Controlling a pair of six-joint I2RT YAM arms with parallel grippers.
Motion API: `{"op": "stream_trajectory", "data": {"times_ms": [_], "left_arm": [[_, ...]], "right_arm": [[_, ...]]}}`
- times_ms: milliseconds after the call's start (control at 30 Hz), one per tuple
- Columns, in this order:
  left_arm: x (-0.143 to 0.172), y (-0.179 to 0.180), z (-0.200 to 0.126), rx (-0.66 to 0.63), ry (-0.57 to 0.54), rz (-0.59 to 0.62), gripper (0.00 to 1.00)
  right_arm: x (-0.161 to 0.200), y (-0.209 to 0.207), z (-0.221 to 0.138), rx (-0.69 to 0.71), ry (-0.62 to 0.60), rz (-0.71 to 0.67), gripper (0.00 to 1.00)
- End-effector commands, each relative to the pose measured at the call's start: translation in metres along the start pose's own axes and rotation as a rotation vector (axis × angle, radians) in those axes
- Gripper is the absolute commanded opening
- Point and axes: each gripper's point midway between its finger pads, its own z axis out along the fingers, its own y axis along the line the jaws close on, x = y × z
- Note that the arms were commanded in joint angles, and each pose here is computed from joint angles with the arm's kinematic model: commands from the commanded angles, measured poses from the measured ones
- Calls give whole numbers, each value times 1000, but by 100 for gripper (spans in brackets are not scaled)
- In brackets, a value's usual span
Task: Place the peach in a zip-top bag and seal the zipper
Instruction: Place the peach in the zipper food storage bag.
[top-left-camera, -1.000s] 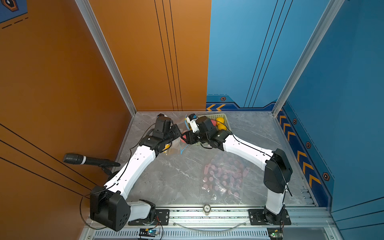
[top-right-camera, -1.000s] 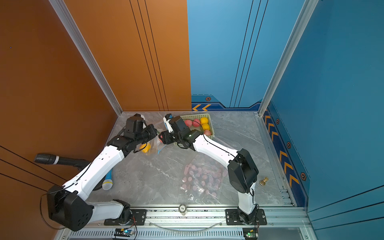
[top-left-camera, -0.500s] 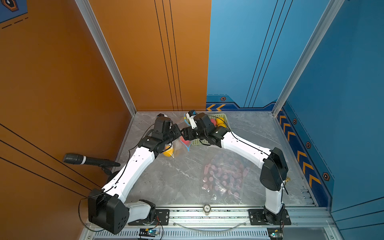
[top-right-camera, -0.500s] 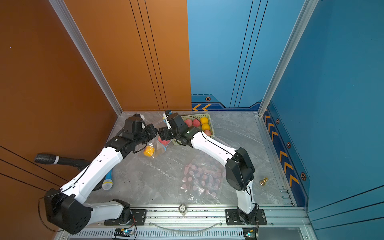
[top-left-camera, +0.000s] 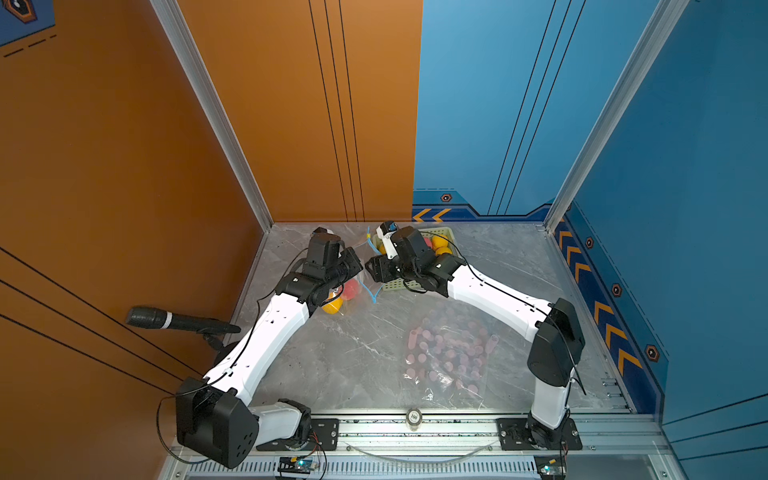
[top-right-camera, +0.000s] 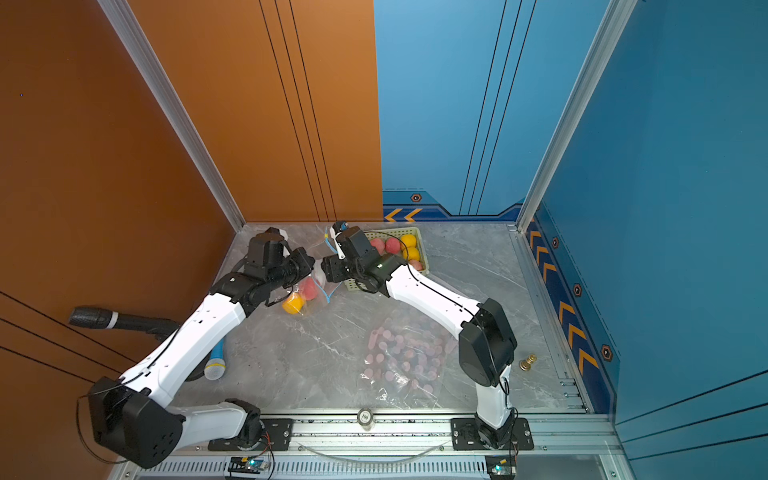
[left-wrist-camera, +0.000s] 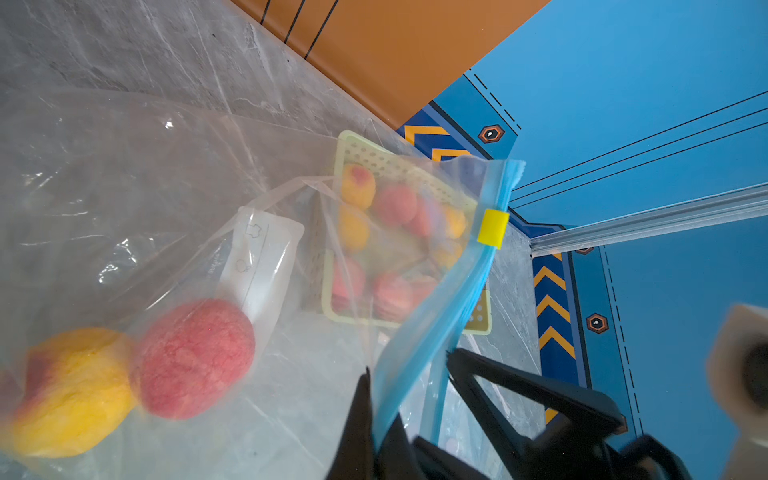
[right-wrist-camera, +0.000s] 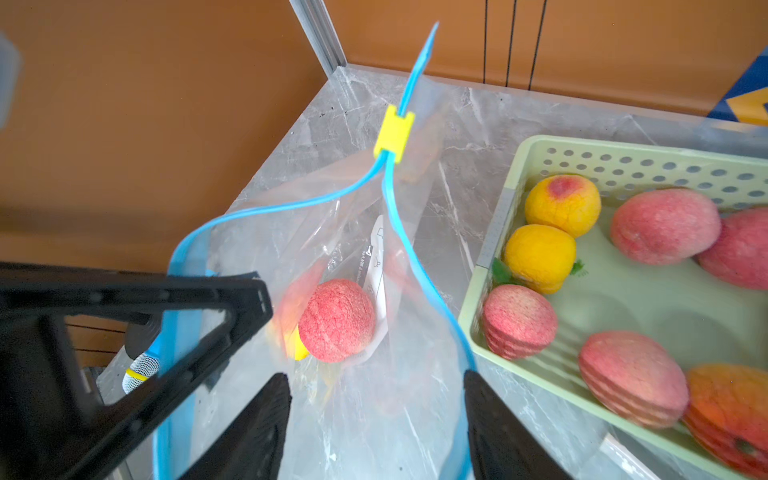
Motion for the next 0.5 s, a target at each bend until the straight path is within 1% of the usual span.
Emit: {"op": "stream_trajectory", "data": {"times_ms": [0, 67, 167, 200, 233, 333, 400, 467], "left_arm": [[-5, 6, -6, -12, -6, -14, 0], [-8, 10, -8, -21, -15, -20, 0], [-10, 13, -10, -28, -26, -20, 0], [-10, 13, -10, -28, -26, -20, 0], [-9, 14, -11, -29, -25, -21, 0], [-7, 15, -10, -28, -21, -20, 0], [-7, 14, -10, -27, -18, -20, 0], [-7, 14, -10, -25, -20, -19, 0]], "right_arm": [[-14, -13, -35, 72, -54, 46, 64], [-17, -30, -44, 117, -62, 84, 61], [-18, -71, -51, 225, -44, 142, 58], [-15, -83, -51, 257, -24, 152, 57], [-14, -109, -51, 315, -4, 180, 57], [-2, -151, -43, 407, 99, 205, 55], [4, -172, -37, 449, 154, 212, 55], [3, -189, -33, 488, 183, 213, 55]]}}
